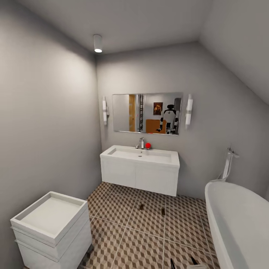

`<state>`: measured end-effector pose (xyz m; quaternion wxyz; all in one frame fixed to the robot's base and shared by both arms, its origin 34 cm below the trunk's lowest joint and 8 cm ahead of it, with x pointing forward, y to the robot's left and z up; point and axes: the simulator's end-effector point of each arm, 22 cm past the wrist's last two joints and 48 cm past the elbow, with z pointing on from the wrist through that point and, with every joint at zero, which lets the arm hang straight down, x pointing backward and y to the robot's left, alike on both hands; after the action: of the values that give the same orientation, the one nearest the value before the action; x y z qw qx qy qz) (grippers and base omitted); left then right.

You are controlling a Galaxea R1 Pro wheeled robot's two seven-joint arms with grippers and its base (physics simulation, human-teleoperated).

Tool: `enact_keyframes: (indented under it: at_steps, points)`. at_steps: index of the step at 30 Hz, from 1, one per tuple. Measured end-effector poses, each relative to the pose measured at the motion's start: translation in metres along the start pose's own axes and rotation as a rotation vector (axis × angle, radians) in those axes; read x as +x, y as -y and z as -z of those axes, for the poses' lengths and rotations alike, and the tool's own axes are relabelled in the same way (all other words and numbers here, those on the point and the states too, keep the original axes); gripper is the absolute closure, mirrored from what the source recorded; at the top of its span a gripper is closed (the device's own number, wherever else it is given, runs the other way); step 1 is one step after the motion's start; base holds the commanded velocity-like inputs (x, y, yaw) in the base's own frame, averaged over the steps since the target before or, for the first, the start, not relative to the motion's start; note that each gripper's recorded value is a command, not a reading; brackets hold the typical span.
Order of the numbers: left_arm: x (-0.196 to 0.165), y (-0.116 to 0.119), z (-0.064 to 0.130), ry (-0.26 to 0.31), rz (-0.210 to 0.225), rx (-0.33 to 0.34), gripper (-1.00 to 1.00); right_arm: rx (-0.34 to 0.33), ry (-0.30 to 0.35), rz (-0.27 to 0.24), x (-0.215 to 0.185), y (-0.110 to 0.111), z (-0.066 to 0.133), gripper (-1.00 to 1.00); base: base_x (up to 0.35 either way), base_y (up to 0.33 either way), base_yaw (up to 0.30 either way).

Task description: Take the four mousetraps from the cabinet in the bathroom and place them on the bathroom floor. Make sure all four end up on the same floor surface, and ensure that at least two of them are either under or directly next to the same bathroom sink.

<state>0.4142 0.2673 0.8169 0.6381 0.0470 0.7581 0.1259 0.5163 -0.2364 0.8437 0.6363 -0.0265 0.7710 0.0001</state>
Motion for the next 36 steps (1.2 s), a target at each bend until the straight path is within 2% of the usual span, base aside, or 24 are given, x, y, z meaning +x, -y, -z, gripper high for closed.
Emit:
enact_keyframes:
  at_steps: [3, 4, 5, 9, 12, 14, 16, 20, 23, 25, 29, 30, 32, 33, 36]
  points:
    - [0.0, -0.005, -0.001, 0.001, -0.002, -0.011, -1.0, 0.026, 0.006, 0.024, -0.001, 0.026, 0.001, -1.0, 0.0, 0.0, 0.0]
    - [0.001, -0.017, -0.003, 0.003, -0.01, -0.029, -1.0, 0.056, 0.02, 0.039, -0.004, 0.049, 0.002, -1.0, 0.0, 0.0, 0.0]
    - [0.002, -0.023, -0.004, 0.006, -0.017, -0.033, -1.0, 0.067, 0.028, 0.052, -0.006, 0.061, 0.003, -1.0, 0.0, 0.0, 0.0]
    - [0.004, -0.039, -0.006, 0.001, -0.02, -0.065, -1.0, 0.103, 0.036, 0.062, -0.008, 0.086, 0.005, -1.0, 0.0, 0.0, 0.0]
    - [0.013, -0.081, -0.006, -0.025, 0.0, -0.183, -1.0, 0.168, 0.044, 0.046, -0.011, 0.114, 0.008, -1.0, 0.0, 0.0, 0.0]
    - [0.016, -0.098, -0.005, -0.034, 0.006, -0.227, -1.0, 0.181, 0.045, 0.041, -0.011, 0.119, 0.009, -1.0, 0.0, 0.0, 0.0]
    - [0.021, -0.127, -0.003, -0.046, 0.011, -0.297, -1.0, 0.195, 0.047, 0.034, -0.012, 0.124, 0.01, -1.0, 0.0, 0.0, 0.0]
    - [0.023, -0.144, -0.002, -0.049, 0.007, -0.329, -1.0, 0.201, 0.048, 0.031, -0.012, 0.126, 0.01, -1.0, 0.0, 0.0, 0.0]
    - [0.023, -0.148, -0.002, -0.048, 0.002, -0.333, -1.0, 0.201, 0.049, 0.03, -0.012, 0.126, 0.01, -1.0, 0.0, 0.0, 0.0]
    - [0.023, -0.148, -0.002, -0.048, 0.0, -0.327, -1.0, 0.201, 0.05, 0.031, -0.012, 0.127, 0.01, -1.0, 0.0, 0.0, 0.0]
    - [0.024, -0.135, -0.007, -0.048, -0.004, -0.249, -1.0, 0.19, 0.054, 0.033, -0.013, 0.125, 0.01, -1.0, 0.0, 0.0, 0.0]
    - [0.024, -0.128, -0.01, -0.047, -0.009, -0.198, -1.0, 0.17, 0.054, 0.036, -0.013, 0.121, 0.009, -1.0, 0.0, 0.0, 0.0]
    - [0.024, -0.122, -0.013, -0.047, -0.015, -0.144, -1.0, 0.139, 0.054, 0.039, -0.013, 0.114, 0.009, -1.0, 0.0, 0.0, 0.0]
    - [0.025, -0.115, -0.016, -0.046, -0.029, -0.058, -1.0, 0.072, 0.049, 0.049, -0.011, 0.103, 0.009, -1.0, 0.0, 0.0, 0.0]
    - [0.026, -0.11, -0.017, -0.047, -0.037, 0.01, -1.0, 0.008, 0.043, 0.058, -0.008, 0.096, 0.011, -1.0, 0.0, 0.0, 0.0]
